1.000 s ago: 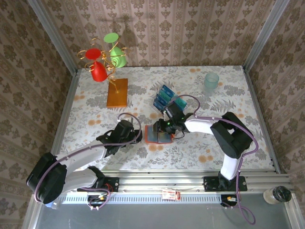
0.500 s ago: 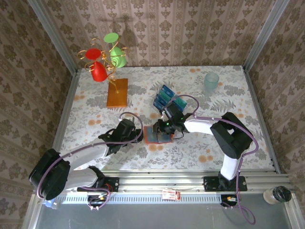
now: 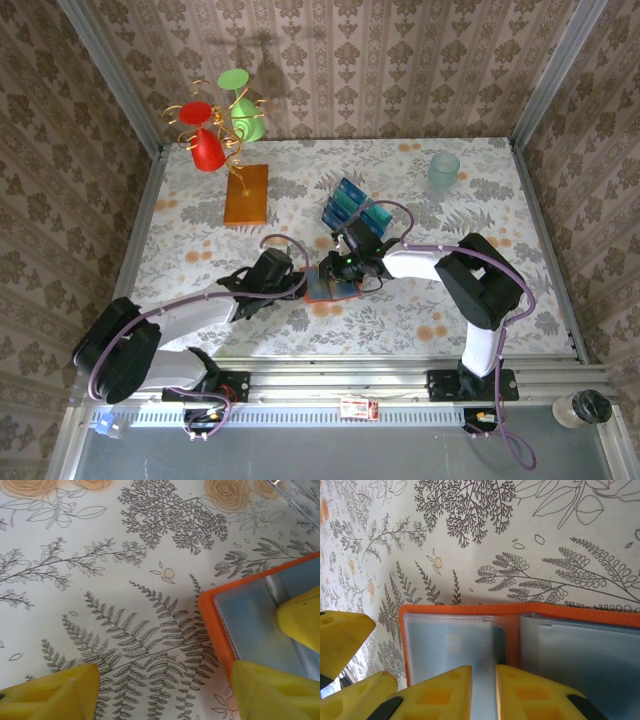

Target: Put the credit cards into the card holder

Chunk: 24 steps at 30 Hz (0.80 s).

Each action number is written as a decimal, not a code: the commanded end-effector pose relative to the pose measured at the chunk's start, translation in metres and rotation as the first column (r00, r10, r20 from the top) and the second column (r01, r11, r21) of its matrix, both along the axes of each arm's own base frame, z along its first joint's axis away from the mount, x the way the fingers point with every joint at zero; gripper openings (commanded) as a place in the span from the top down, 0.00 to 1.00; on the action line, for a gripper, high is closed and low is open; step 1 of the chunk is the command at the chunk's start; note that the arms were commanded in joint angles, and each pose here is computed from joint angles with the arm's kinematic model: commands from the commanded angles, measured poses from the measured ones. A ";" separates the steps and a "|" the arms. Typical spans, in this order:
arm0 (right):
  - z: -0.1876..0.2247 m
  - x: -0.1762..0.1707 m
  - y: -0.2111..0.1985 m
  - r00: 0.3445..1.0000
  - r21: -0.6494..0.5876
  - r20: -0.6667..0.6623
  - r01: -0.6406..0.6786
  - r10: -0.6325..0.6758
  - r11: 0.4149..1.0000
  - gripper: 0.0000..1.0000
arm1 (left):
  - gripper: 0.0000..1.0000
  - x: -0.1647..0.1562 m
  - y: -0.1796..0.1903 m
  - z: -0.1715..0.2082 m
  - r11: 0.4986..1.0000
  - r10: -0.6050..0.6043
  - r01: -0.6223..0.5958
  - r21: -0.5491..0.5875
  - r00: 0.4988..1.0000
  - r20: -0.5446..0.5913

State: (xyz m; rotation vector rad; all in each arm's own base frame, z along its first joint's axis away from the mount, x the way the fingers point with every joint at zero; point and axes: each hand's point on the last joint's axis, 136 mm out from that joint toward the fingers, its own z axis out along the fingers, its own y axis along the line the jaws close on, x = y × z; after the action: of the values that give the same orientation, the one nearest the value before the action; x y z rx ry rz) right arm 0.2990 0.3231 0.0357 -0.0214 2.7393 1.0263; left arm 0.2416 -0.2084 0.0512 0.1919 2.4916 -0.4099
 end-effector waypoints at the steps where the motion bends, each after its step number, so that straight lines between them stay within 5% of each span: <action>1: -0.007 -0.004 -0.001 1.000 -0.004 -0.016 0.009 -0.009 1.000 0.81 | 0.29 0.005 -0.014 0.009 0.999 -0.005 0.005 -0.032 1.000 0.017; 9: 0.021 -0.001 -0.010 0.999 -0.002 0.044 0.018 -0.018 1.000 0.73 | 0.29 0.004 -0.014 -0.001 1.000 -0.003 0.003 -0.005 1.000 0.005; 16: 0.030 0.003 -0.044 0.994 -0.117 0.103 0.056 -0.044 0.992 0.62 | 0.29 0.006 -0.013 -0.008 1.000 -0.003 0.003 0.020 1.000 0.004; 24: 0.047 -0.001 -0.075 0.984 -0.157 0.149 0.123 -0.099 0.980 0.60 | 0.29 0.013 -0.014 -0.014 0.999 -0.013 0.013 0.040 1.000 0.006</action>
State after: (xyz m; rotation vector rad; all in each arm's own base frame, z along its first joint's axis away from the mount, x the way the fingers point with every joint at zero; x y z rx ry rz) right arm 0.3031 0.2669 0.0756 0.0272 2.6630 0.8321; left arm 0.2421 -0.2166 0.0273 0.2221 2.5365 -0.3636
